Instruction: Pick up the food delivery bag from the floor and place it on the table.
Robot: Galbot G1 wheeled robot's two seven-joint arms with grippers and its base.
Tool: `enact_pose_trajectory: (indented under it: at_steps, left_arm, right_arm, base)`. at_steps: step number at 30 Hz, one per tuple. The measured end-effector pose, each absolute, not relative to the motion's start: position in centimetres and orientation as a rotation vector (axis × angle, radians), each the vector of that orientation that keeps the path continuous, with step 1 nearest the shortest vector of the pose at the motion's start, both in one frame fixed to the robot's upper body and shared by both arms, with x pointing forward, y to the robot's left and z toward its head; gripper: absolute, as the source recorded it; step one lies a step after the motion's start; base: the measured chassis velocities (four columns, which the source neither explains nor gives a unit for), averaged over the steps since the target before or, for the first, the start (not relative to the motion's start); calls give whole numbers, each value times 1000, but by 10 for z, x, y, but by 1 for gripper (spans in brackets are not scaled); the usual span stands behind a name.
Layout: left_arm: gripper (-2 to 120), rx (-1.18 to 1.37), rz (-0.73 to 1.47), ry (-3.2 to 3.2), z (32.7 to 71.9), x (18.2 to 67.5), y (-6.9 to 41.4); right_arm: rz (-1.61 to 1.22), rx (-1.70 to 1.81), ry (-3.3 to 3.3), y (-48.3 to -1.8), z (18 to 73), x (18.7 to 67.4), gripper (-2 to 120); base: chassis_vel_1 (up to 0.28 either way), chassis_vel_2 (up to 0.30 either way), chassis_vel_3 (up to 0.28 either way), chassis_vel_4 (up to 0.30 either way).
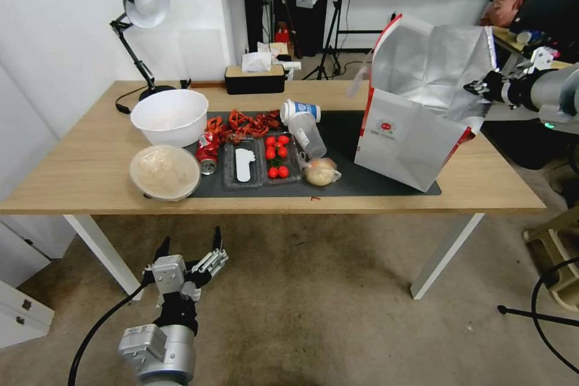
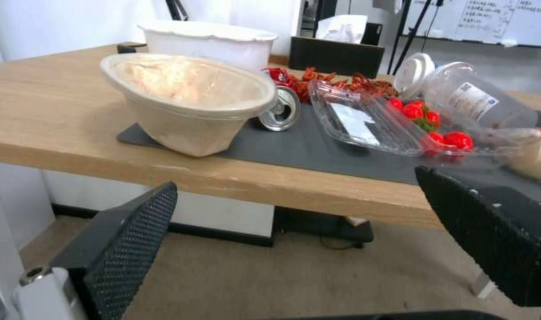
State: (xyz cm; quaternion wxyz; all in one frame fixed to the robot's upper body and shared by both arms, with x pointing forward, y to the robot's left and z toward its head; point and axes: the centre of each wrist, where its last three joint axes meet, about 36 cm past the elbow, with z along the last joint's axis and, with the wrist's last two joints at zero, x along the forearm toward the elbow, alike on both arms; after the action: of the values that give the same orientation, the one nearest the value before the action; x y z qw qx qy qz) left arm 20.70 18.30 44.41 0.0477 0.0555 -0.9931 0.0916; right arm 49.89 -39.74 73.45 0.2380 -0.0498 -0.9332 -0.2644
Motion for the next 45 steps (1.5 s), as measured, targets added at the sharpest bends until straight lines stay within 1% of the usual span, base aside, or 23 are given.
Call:
enact_pose_trajectory:
  at_steps: [13, 14, 15, 16, 19, 20, 21, 22, 23, 25, 27, 29, 31, 33, 34, 37, 38, 40, 41, 43, 45]
  left_arm:
    - [100, 168, 275, -3034, 442, 207, 181]
    - [100, 168, 275, -3034, 442, 207, 181]
    - [100, 168, 275, -3034, 442, 207, 181]
    - [100, 167, 275, -3032, 442, 207, 181]
    - [100, 166, 278, -3030, 442, 206, 180]
    - [100, 166, 278, -3030, 442, 206, 180]
    - [100, 167, 278, -3029, 442, 206, 180]
    - [100, 167, 277, -3028, 442, 206, 180]
    - [100, 167, 277, -3028, 442, 206, 180]
    - [100, 167, 276, -3027, 442, 205, 180]
    - [100, 167, 276, -3027, 442, 205, 180]
    - [100, 169, 277, -3028, 442, 205, 180]
    - [100, 169, 277, -3028, 442, 205, 180]
    - [100, 169, 279, -3029, 442, 205, 179]
    - [100, 169, 279, -3029, 442, 205, 179]
    - [100, 171, 280, -3032, 443, 204, 179]
    - [100, 171, 280, -3032, 443, 204, 179]
    - [100, 175, 282, -3036, 444, 205, 180]
    - [100, 178, 281, -3037, 445, 205, 181]
    - [100, 179, 282, -3038, 445, 205, 181]
    - [100, 188, 294, -3038, 447, 205, 182]
  right_arm:
    - [-700, -117, -2550, -404, 738, 510, 1]
    - [-696, -112, -2553, -404, 738, 511, 6]
    - [-696, -112, -2553, -404, 738, 511, 6]
    - [-691, -99, -2560, -404, 739, 512, 13]
    - [-680, -93, -2583, -400, 742, 516, 25]
    - [-680, -93, -2583, -400, 742, 516, 25]
    - [-678, -95, -2585, -400, 743, 516, 28]
    - [-672, -103, -2591, -399, 744, 517, 34]
    - [-672, -103, -2591, -399, 744, 517, 34]
    - [-659, -110, -2601, -398, 746, 519, 47]
    - [-656, -111, -2604, -398, 746, 519, 49]
    - [-639, -119, -2615, -396, 749, 520, 63]
    - [-634, -122, -2618, -395, 749, 520, 64]
    - [-590, -155, -2646, -391, 751, 521, 76]
    - [-590, -155, -2646, -391, 751, 521, 76]
    - [-554, -162, -2670, -386, 753, 519, 89]
    - [-554, -162, -2670, -386, 753, 519, 89]
    - [-528, -156, -2691, -382, 752, 516, 97]
    - [-509, -146, -2715, -379, 748, 512, 99]
    - [-502, -130, -2734, -378, 746, 509, 100]
    - [-446, -58, -2838, -371, 734, 492, 100]
  base:
    - [0, 0, 0, 0]
    - [0, 0, 0, 0]
    - [0, 0, 0, 0]
    - [0, 0, 0, 0]
    - [0, 0, 0, 0]
    - [0, 0, 0, 0]
    - [0, 0, 0, 0]
    - [0, 0, 0, 0]
    - [0, 0, 0, 0]
    - [0, 0, 0, 0]
    - [0, 0, 0, 0]
    - [0, 0, 0, 0]
    - [0, 0, 0, 0]
    - [0, 0, 0, 0]
    - [0, 0, 0, 0]
    - [0, 0, 0, 0]
    - [0, 0, 0, 0]
    - [0, 0, 0, 0]
    - [0, 0, 0, 0]
    - [0, 0, 0, 0]
    - [0, 0, 0, 0]
